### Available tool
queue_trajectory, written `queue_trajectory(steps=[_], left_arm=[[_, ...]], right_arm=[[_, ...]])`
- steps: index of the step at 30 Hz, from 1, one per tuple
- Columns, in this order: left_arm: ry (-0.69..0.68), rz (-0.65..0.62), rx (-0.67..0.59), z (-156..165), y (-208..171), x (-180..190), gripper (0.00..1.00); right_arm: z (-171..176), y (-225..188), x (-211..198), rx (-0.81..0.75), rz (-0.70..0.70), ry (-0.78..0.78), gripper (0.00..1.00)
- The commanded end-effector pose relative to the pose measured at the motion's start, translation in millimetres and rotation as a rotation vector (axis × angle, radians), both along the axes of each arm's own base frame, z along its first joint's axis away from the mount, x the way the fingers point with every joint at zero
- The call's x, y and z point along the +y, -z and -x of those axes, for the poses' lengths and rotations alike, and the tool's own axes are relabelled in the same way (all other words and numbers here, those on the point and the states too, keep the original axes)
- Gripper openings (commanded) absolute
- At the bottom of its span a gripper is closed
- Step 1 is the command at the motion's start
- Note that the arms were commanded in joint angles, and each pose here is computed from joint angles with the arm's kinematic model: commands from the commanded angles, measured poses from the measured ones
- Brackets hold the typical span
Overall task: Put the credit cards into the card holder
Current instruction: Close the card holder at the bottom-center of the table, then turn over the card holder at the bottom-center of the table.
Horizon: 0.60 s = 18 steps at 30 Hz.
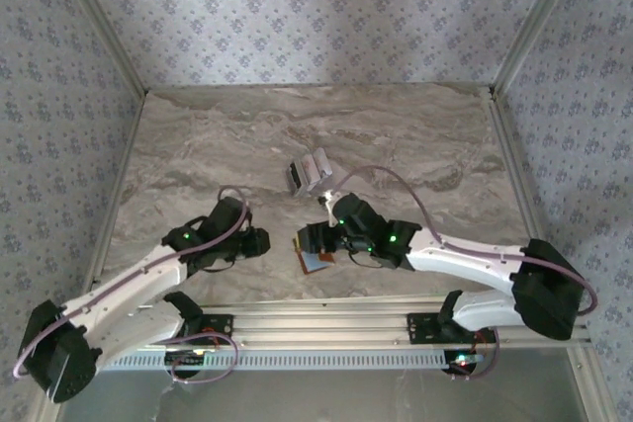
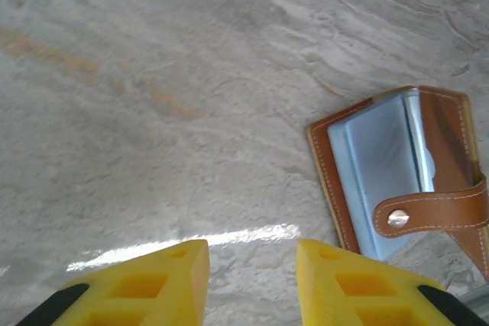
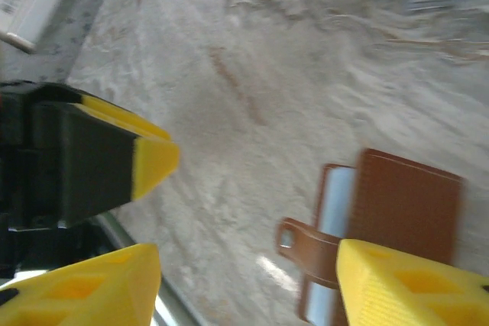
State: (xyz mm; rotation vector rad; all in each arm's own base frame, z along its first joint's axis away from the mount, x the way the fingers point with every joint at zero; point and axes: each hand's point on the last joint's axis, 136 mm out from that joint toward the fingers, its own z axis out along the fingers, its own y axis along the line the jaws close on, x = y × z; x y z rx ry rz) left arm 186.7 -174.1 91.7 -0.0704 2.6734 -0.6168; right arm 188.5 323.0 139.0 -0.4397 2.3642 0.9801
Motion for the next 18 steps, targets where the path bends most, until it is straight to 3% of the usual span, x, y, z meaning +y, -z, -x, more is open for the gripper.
queue_trajectory(steps=[1, 5, 9, 15, 18], left_arm=[[0.070, 0.027, -0.083, -15.9, -28.4, -24.7, 0.35], [0.120, -0.006, -0.112, -27.6, -42.1, -47.6, 0.34], [0.152, -0.018, -0.108, -37.2, -45.1, -66.7, 0.34], [0.203, -0.046, -0.068, -40.7, -33.4, -86.4, 0.32], [0.215, -0.061, -0.045, -40.1, -21.7, -90.9, 0.30]], right_arm=[[0.7, 16.2, -30.0, 0.007, 0.065, 0.052, 0.56], [-4.8, 36.3, -52.2, 0.021, 0.118, 0.121, 0.31], [2.0, 59.5, -37.6, 0.056, 0.147, 0.079, 0.15], [2.0, 89.0, -24.6, 0.059, 0.263, 0.061, 0.10], [2.5, 96.0, -21.6, 0.057, 0.292, 0.060, 0.21]])
